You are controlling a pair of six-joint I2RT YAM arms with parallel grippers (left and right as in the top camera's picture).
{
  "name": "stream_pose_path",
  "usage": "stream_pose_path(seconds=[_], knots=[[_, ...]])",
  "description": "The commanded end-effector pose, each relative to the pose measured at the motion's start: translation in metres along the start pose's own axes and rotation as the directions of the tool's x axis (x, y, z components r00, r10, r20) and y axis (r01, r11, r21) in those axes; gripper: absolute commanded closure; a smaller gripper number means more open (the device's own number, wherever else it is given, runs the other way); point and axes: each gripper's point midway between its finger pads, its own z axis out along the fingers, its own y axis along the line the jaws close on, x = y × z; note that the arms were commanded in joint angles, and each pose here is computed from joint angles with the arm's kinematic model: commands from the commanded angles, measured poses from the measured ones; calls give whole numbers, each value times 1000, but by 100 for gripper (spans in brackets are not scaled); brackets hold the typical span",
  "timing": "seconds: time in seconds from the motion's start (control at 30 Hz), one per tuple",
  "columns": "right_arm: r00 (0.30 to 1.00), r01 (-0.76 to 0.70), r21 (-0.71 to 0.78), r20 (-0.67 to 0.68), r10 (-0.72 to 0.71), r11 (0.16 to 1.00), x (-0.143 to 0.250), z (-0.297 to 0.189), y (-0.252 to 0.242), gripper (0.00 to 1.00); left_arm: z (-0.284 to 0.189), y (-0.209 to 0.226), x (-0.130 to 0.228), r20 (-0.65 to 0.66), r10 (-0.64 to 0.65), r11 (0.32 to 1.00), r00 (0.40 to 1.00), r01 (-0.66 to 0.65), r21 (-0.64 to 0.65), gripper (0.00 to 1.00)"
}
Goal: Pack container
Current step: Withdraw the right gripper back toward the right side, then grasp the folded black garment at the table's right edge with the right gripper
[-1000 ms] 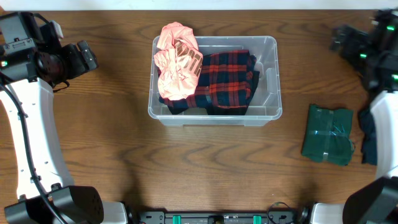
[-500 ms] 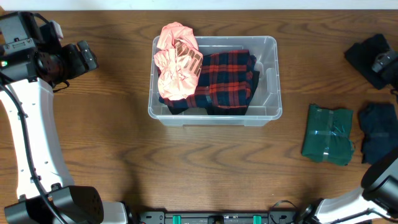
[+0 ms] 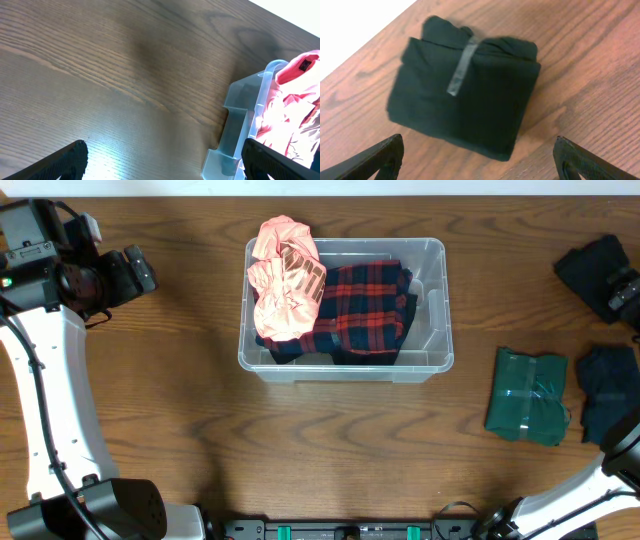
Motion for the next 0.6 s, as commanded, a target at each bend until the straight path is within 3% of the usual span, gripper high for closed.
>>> stream_pose_path(seconds=[0.0,0.57], knots=[[1000,-4,1,-7,4,1000,7,10,-13,7,2,3,1,-7,13,1000,1000,-13,-5,2],[999,-43,21,11,43,999,37,61,-42,13,2,3,1,-7,13,1000,1000,-13,-5,2]])
